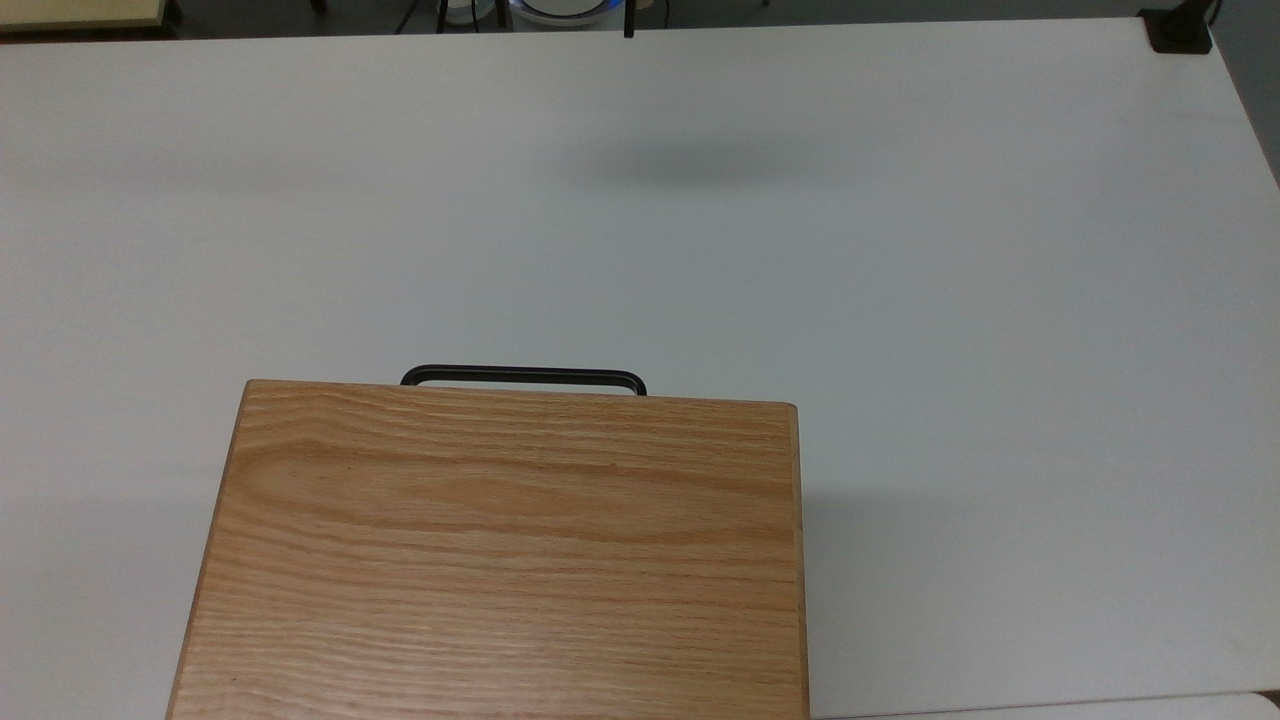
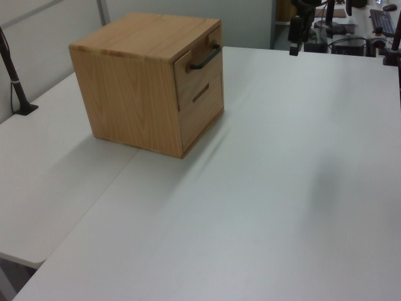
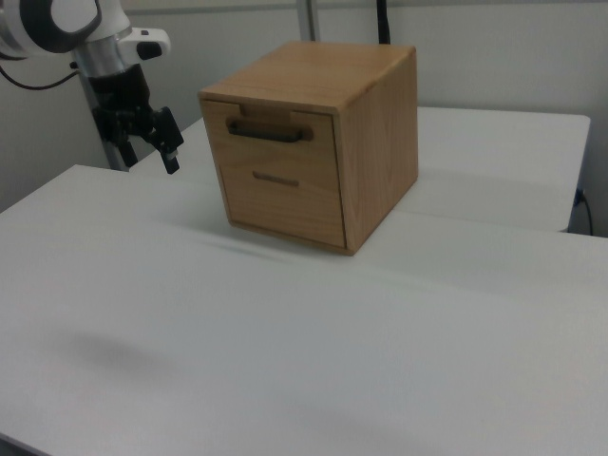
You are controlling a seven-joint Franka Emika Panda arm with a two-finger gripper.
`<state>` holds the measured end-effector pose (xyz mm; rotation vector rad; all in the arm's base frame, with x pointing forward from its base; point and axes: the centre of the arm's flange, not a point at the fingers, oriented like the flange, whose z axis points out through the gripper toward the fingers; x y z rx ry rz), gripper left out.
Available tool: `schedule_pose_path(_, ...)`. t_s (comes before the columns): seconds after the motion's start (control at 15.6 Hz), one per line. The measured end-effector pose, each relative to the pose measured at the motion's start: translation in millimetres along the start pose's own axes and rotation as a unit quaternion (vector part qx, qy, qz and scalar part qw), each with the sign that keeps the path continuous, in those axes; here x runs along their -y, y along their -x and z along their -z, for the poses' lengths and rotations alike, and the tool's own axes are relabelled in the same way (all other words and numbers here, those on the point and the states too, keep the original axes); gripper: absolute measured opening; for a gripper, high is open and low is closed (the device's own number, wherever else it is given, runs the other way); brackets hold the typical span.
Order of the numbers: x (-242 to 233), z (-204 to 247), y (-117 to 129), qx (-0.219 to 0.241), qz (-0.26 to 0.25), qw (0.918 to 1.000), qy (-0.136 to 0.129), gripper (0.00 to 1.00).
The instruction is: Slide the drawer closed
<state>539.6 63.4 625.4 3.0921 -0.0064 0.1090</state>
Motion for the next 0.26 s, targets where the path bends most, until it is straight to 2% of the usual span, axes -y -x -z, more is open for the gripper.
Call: schedule_pose_path(0.26,-3.7,0.6,-0.5,-0.001,0.017,0.9998,0.000,1.00)
